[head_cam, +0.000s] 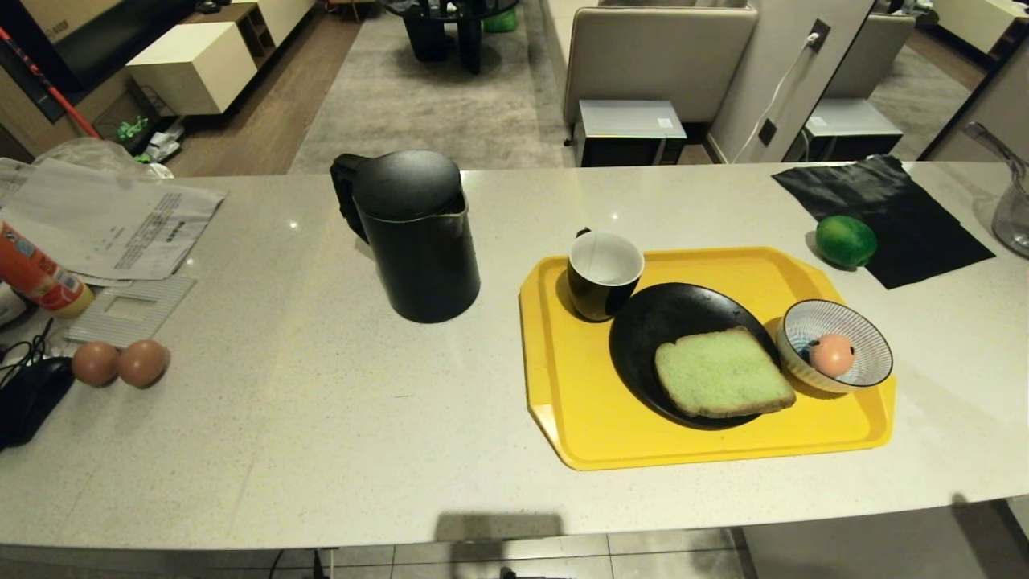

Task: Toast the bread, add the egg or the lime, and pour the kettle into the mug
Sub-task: Pick up the kettle

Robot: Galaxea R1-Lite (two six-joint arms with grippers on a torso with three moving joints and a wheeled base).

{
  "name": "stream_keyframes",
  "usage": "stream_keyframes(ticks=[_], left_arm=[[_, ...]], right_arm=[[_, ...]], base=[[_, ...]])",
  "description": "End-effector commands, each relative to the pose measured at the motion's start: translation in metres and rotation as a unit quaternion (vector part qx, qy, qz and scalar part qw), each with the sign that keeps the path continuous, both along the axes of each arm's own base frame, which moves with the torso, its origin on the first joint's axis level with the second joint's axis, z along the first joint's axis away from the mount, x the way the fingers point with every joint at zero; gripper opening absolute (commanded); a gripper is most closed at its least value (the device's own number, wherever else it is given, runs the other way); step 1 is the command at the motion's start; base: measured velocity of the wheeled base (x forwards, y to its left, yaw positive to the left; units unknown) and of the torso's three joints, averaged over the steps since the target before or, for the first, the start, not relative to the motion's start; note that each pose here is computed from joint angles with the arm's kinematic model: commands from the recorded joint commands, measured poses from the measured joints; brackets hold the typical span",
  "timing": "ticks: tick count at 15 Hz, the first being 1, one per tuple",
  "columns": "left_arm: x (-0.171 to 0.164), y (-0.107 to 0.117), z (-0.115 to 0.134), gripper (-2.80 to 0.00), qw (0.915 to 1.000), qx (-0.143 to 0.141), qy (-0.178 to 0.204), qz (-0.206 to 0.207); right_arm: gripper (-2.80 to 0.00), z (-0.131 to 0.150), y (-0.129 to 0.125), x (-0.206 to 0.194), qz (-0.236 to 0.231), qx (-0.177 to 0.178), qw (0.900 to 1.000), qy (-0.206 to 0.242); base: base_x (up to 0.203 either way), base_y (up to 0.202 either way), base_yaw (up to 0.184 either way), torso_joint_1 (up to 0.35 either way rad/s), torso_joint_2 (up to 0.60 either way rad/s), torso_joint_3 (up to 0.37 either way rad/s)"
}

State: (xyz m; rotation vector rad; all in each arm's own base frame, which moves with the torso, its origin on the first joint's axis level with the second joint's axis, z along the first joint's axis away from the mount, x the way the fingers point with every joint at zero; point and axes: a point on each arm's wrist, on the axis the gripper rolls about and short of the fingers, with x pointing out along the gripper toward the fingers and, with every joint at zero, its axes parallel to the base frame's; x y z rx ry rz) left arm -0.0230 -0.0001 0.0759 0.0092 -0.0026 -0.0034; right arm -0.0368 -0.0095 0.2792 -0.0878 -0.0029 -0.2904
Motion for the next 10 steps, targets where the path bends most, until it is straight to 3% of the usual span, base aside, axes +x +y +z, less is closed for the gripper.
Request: stream_keyframes(ticks=[1,4,6,10], left_arm=[[0.000,0.000,0.000,-2.80,1.0000,0.000,0.001,0.000],[0.000,0.000,0.000,-2.80,1.0000,0.000,0.001,0.000],[0.000,0.000,0.000,-2.80,1.0000,0.000,0.001,0.000],[0.000,0.000,0.000,-2.80,1.0000,0.000,0.001,0.000]], right_arm=[[-2.80,-0.026,-0.002,-0.024,-0.012,0.001,1.000,-0.024],[-2.80,-0.065,-0.002,-0.027,-0.011,0.014,1.000,-0.009],[-2.80,-0.078,0.001,-0.027,0.022,0.064,0.998,-0.015],[-2.80,-0.119,0.005,-0.035,0.061,0.068,0.996,-0.015]], base=[[0.000,0.000,0.000,0.000,0.00,0.000],[0.000,0.000,0.000,0.000,0.00,0.000],[0.000,0.000,0.000,0.000,0.00,0.000],[0.000,0.000,0.000,0.000,0.00,0.000]])
